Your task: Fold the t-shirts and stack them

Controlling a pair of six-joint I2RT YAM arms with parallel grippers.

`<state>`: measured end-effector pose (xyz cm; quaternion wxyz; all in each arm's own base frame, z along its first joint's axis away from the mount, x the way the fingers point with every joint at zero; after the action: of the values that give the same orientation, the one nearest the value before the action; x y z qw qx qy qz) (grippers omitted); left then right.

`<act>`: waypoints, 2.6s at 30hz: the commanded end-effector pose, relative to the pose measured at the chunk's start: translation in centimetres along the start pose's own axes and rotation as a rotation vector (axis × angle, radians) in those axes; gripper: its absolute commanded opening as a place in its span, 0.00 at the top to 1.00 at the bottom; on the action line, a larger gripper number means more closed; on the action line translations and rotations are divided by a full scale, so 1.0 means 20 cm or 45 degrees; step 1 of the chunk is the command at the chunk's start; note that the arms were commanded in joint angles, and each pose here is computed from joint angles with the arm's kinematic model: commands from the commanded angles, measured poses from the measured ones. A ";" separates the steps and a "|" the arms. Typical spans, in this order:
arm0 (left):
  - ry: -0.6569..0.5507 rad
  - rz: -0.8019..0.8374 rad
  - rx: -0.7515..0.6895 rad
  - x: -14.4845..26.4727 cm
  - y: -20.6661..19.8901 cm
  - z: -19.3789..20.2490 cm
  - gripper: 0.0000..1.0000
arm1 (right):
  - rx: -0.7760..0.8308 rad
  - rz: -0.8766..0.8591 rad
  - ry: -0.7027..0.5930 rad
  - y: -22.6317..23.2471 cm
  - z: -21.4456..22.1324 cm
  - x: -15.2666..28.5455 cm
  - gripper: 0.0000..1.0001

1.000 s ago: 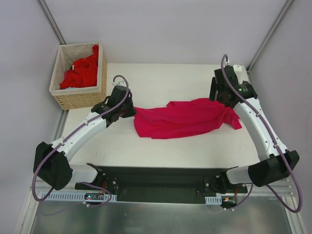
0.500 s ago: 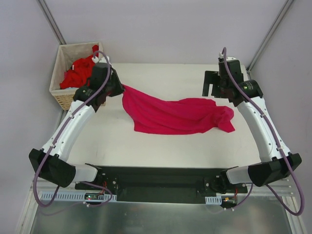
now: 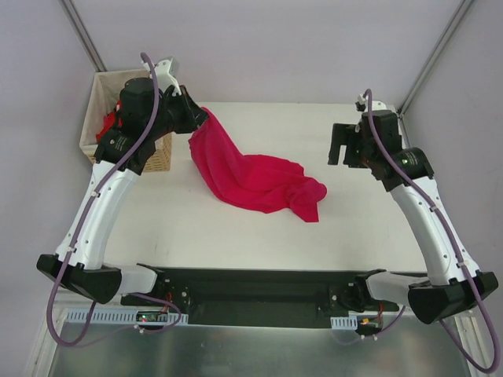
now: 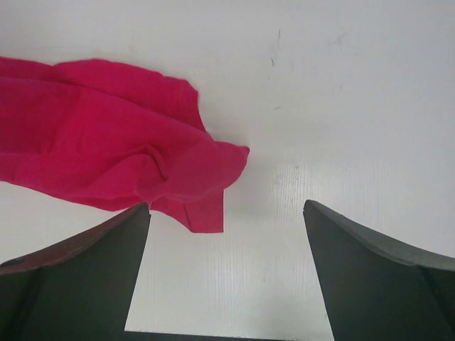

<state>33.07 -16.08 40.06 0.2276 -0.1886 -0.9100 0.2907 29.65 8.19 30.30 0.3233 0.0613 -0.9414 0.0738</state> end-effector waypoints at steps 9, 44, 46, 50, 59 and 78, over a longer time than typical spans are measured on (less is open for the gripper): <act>0.038 -0.123 0.029 0.03 0.18 0.18 0.98 | 0.080 -0.189 0.240 0.28 0.28 -0.28 0.08; 0.049 -0.253 -0.004 0.04 0.33 0.28 0.98 | 0.113 -0.063 0.475 0.38 0.48 -0.79 0.99; 0.024 -0.228 -0.004 0.08 0.30 0.25 0.98 | 0.116 -0.042 0.402 0.35 0.41 -0.72 0.99; -0.060 -0.140 -0.032 0.19 0.20 0.17 1.00 | 0.122 -0.012 0.229 0.29 0.16 -0.46 0.99; -0.268 0.101 -0.115 0.58 -0.03 0.05 1.00 | 0.138 -0.026 -0.193 0.13 -0.22 0.22 0.99; -0.510 0.408 -0.160 1.07 -0.28 -0.01 1.00 | 0.130 -0.072 -0.431 -0.01 -0.16 0.74 0.99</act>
<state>14.71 -9.59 47.84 0.0107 -0.2584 -0.9204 0.2931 20.80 8.67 40.14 0.1857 0.1303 -0.9689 0.0987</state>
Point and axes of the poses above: each gripper's point midway between its finger pads, its own x axis back along the fingers, its own y axis along the line the jaws close on, z = x × y, the point moved 2 cm from there along x, back along the fingers, and after that the axes turned 12 degrees about x, right-handed, at the moved point
